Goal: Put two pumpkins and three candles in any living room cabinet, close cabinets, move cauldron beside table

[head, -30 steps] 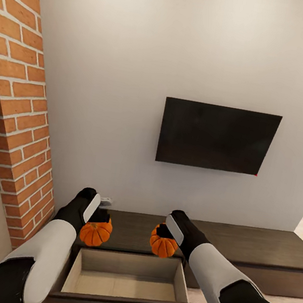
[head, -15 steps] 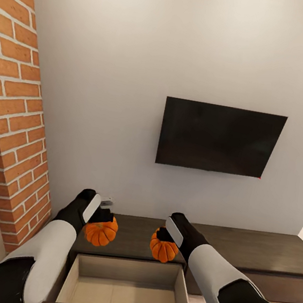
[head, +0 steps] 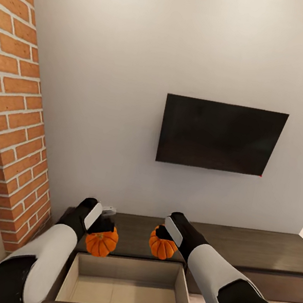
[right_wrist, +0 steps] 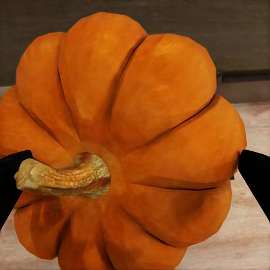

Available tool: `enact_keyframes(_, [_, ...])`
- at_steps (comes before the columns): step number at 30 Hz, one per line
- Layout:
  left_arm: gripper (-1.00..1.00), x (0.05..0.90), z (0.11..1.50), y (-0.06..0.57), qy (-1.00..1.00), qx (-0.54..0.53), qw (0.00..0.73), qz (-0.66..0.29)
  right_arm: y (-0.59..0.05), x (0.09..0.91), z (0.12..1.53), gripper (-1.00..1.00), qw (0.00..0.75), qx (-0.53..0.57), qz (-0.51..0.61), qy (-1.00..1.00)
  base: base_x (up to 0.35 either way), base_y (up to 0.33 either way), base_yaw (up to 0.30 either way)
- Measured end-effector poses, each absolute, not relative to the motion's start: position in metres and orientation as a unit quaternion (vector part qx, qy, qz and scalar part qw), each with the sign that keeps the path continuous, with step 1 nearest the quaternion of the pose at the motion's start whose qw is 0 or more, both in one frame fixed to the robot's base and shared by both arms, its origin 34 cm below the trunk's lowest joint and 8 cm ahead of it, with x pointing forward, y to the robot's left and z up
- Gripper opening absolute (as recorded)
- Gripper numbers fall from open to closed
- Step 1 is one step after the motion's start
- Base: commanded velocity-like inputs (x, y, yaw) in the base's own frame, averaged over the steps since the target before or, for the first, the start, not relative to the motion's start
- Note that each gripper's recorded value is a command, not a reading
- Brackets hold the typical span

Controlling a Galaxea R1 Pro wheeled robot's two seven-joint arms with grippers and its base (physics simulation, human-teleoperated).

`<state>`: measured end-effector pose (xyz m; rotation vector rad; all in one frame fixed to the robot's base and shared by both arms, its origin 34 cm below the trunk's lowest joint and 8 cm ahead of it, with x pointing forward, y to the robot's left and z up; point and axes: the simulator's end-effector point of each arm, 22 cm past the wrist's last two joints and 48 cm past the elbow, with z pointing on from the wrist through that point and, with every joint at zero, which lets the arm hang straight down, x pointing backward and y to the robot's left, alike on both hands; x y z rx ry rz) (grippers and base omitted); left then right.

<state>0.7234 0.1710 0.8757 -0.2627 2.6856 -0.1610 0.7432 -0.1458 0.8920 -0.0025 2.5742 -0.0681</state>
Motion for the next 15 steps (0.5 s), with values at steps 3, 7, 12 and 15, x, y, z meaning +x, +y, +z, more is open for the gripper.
enact_keyframes(3, [-1.00,0.713,0.857,0.168,0.974,-0.092,0.198,-0.056,-0.130,0.738,0.884,-1.00,0.271,0.000,-0.011,0.963,0.000,0.000,0.000])
enact_keyframes(7, [-1.00,0.704,0.842,0.165,0.978,-0.087,0.180,-0.056,-0.130,0.729,0.868,-1.00,0.253,-0.010,-0.021,0.967,0.000,0.000,0.000])
enact_keyframes(12, [-1.00,0.690,0.828,0.170,0.985,-0.078,0.149,-0.040,-0.130,0.715,0.853,-1.00,0.220,-0.023,-0.026,0.975,0.000,0.000,0.000])
enact_keyframes(15, [-1.00,0.689,0.824,0.171,0.986,-0.078,0.146,-0.037,-0.132,0.713,0.846,-1.00,0.214,-0.024,-0.028,0.976,0.000,0.000,0.000])
